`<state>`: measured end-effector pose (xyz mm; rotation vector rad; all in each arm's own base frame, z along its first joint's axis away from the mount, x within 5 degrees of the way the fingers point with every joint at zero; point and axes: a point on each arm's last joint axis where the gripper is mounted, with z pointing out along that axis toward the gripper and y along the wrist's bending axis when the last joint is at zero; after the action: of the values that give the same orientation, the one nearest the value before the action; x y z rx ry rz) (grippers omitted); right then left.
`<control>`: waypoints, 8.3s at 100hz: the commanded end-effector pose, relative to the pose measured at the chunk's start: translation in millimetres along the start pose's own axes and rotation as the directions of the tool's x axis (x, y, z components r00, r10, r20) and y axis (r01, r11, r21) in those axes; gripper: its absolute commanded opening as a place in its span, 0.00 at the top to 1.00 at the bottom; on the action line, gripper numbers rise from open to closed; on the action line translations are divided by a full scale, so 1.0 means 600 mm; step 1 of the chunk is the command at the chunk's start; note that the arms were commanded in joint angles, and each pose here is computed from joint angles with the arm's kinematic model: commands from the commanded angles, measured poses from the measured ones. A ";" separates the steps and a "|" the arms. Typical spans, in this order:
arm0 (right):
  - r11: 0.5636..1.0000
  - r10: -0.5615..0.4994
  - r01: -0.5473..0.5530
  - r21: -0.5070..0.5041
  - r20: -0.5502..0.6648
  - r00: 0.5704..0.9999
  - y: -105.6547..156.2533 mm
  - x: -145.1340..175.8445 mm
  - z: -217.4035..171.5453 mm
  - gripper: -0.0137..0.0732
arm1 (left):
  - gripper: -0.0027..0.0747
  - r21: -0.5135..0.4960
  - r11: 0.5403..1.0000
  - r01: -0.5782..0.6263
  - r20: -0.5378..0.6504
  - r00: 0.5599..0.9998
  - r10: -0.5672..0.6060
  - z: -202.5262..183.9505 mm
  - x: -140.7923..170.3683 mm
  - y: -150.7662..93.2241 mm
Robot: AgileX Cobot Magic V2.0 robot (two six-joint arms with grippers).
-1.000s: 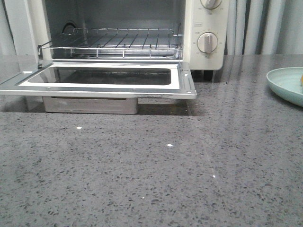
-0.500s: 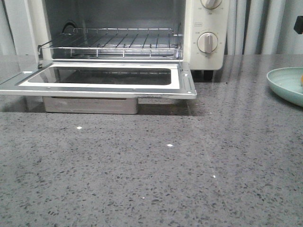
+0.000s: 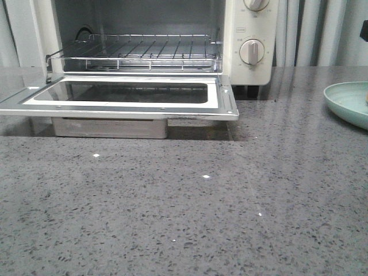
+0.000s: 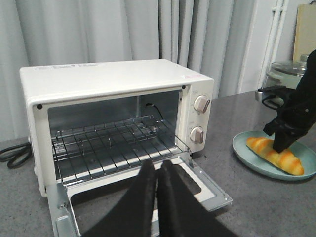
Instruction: Put bread in oven
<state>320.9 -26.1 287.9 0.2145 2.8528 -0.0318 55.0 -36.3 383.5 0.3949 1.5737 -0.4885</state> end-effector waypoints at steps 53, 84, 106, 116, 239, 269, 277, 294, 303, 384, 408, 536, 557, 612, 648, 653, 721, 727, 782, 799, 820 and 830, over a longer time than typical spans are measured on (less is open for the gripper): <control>0.891 -0.398 0.441 -0.109 0.278 0.874 0.157 0.110 -0.256 0.92 | 0.99 -0.177 0.984 0.033 0.149 0.989 -0.006 -0.043 -0.070 0.013; 0.710 -0.639 0.703 -0.048 0.376 0.671 0.273 0.147 -0.262 0.92 | 0.99 -0.279 0.959 0.038 0.136 0.991 0.001 -0.047 -0.067 0.020; 0.632 -0.723 0.769 0.098 0.430 0.540 0.353 0.124 -0.273 0.92 | 0.99 -0.280 0.959 0.038 0.134 0.991 0.000 -0.047 -0.066 0.020; 0.611 -0.751 0.769 0.187 0.445 0.488 0.385 0.101 -0.273 0.92 | 0.99 -0.280 0.959 0.038 0.134 0.991 0.000 -0.047 -0.066 0.020; 0.617 -0.728 0.693 0.374 0.605 0.322 0.484 -0.057 -0.160 0.83 | 0.99 -0.284 0.958 0.038 0.093 0.996 -0.012 -0.046 -0.060 0.020; 0.616 -0.722 0.692 0.376 0.620 0.306 0.486 -0.058 -0.162 0.27 | 0.99 -0.285 0.958 0.038 0.080 0.997 -0.016 -0.046 -0.058 0.021; 0.616 -0.720 0.692 0.376 0.625 0.301 0.487 -0.058 -0.162 0.27 | 0.99 -0.285 0.958 0.038 0.080 0.997 -0.016 -0.046 -0.058 0.021; 0.627 -0.708 0.687 0.367 0.635 0.307 0.486 -0.055 -0.170 0.27 | 0.99 -0.287 0.957 0.036 0.077 0.997 -0.015 -0.046 -0.057 0.021; 0.620 -0.710 0.695 0.364 0.638 0.299 0.493 -0.045 -0.178 0.27 | 0.99 -0.290 0.956 0.031 0.082 0.997 -0.007 -0.052 -0.057 0.020; 0.540 -0.801 0.781 0.314 0.477 0.362 0.491 0.109 -0.281 0.37 | 0.99 -0.309 0.948 0.076 0.219 0.976 -0.007 -0.153 0.050 -0.001; 0.558 -0.794 0.785 0.271 0.451 0.408 0.468 0.120 -0.298 0.55 | 0.99 -0.438 0.895 0.091 0.183 0.983 -0.010 -0.135 0.073 0.001; 0.738 -0.670 0.638 0.218 0.351 0.654 0.273 0.177 -0.264 0.92 | 0.99 -0.498 0.859 0.118 0.117 0.991 -0.068 -0.038 0.242 0.058; 0.747 -0.661 0.626 0.223 0.344 0.667 0.255 0.181 -0.261 0.92 | 0.99 -0.498 0.859 0.118 0.117 0.991 -0.068 -0.038 0.242 0.058; 0.750 -0.656 0.625 0.217 0.369 0.659 0.254 0.181 -0.266 0.92 | 0.99 -0.498 0.859 0.118 0.117 0.991 -0.068 -0.038 0.242 0.058; 0.752 -0.654 0.620 0.225 0.371 0.659 0.253 0.178 -0.265 0.92 | 0.99 -0.498 0.859 0.118 0.117 0.991 -0.068 -0.038 0.242 0.058; 0.750 -0.657 0.619 0.234 0.373 0.655 0.252 0.177 -0.265 0.92 | 0.99 -0.498 0.859 0.118 0.117 0.991 -0.068 -0.038 0.242 0.058; 0.849 -0.365 0.523 -0.078 0.629 0.686 0.179 0.203 -0.130 0.92 | 0.99 -0.498 0.859 0.118 0.117 0.991 -0.068 -0.038 0.242 0.058; 0.860 -0.302 0.495 -0.126 0.656 0.692 0.172 0.207 -0.119 0.92 | 0.99 -0.498 0.859 0.118 0.117 0.991 -0.068 -0.038 0.242 0.058; 0.937 -0.096 0.322 -0.132 0.791 0.604 0.077 0.238 -0.131 0.92 | 0.99 -0.498 0.859 0.118 0.117 0.991 -0.068 -0.038 0.242 0.058; 0.969 0.012 0.200 -0.142 0.844 0.536 0.025 0.290 -0.117 0.92 | 0.99 -0.498 0.859 0.118 0.117 0.991 -0.068 -0.038 0.242 0.058; 0.990 0.088 0.061 -0.130 0.886 0.456 -0.018 0.363 -0.082 0.92 | 0.99 -0.498 0.859 0.118 0.117 0.991 -0.068 -0.038 0.242 0.058; 0.992 0.099 0.028 -0.122 0.900 0.425 -0.026 0.386 -0.071 0.92 | 0.99 -0.498 0.859 0.118 0.117 0.991 -0.068 -0.038 0.242 0.058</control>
<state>92.6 -4.6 256.0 0.1479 1.8437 0.0406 49.4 -0.8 219.8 -0.1116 1.6947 -0.1320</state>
